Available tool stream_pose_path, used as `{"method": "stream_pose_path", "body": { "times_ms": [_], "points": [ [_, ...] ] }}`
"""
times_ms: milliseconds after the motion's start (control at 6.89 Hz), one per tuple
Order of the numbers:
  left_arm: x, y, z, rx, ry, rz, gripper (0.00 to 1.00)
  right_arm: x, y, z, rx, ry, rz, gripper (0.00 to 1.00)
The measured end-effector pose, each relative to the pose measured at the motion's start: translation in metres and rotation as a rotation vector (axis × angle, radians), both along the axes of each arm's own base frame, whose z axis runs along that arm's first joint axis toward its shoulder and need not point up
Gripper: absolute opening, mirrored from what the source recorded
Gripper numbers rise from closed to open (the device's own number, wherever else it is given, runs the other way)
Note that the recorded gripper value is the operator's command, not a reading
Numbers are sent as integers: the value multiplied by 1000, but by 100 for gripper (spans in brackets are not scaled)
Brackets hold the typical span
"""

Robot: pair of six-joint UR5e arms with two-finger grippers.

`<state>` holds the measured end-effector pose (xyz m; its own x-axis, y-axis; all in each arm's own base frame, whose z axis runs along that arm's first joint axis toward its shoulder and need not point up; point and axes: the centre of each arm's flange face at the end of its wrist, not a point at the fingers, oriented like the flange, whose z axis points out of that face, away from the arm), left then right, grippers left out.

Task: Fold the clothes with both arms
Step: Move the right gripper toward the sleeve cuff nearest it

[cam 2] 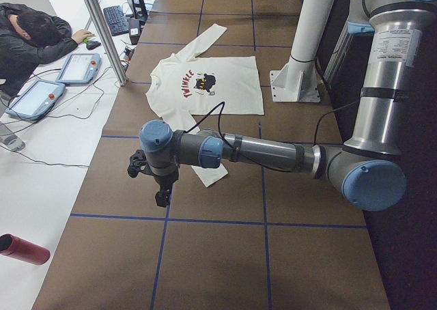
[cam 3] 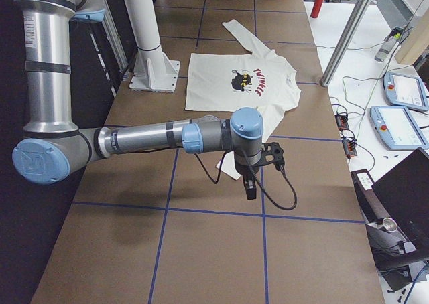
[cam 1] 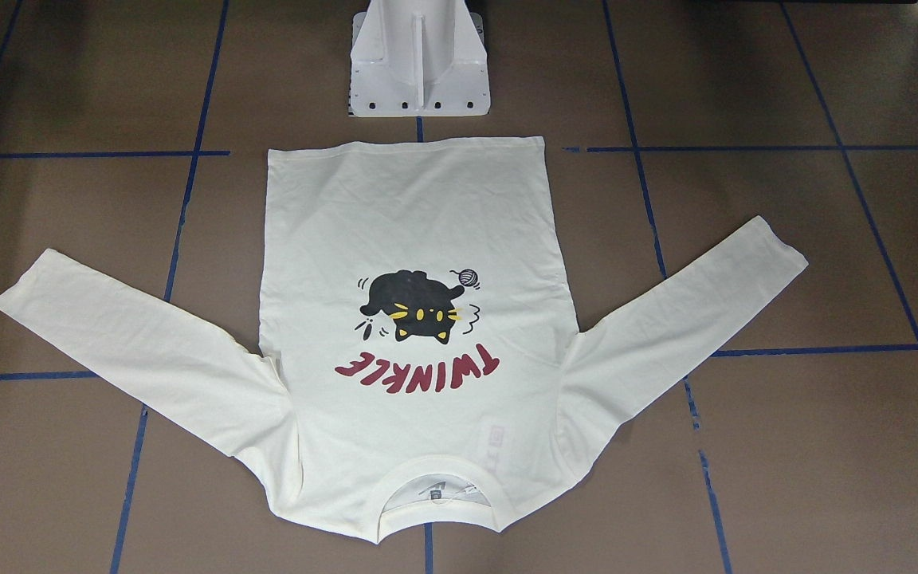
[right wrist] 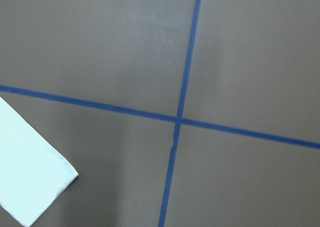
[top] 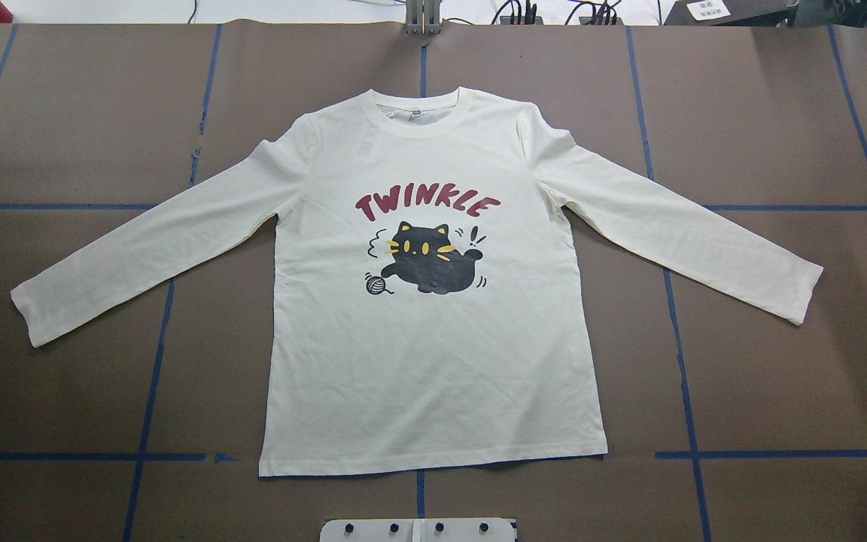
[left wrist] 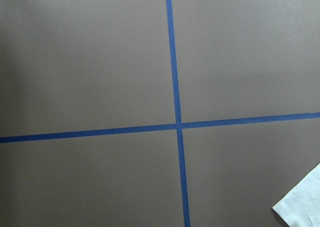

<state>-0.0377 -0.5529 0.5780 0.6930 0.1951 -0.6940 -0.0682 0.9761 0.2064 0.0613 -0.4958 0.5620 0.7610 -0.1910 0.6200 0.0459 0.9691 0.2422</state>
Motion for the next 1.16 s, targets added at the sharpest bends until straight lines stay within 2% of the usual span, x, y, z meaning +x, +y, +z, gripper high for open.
{"method": "stream_pose_path", "body": {
  "times_ms": [145,290,580,725,870,1161],
  "points": [
    [2,-13,-20,71,-1,-52,100,-6,-10,-14,60,-3,-9,100],
    [2,-22,-32,136,3,-105,100,-10,-8,-15,78,-37,-22,100],
    [3,-28,-33,197,31,-130,100,-20,10,-6,123,-144,-35,100],
    [3,-29,-34,205,37,-131,100,-35,21,2,100,-178,-3,99],
    [3,-29,-35,209,39,-131,100,-62,38,12,69,-195,38,95],
    [3,-28,-36,212,40,-131,100,-127,67,36,27,-218,147,70]
  ]
}}
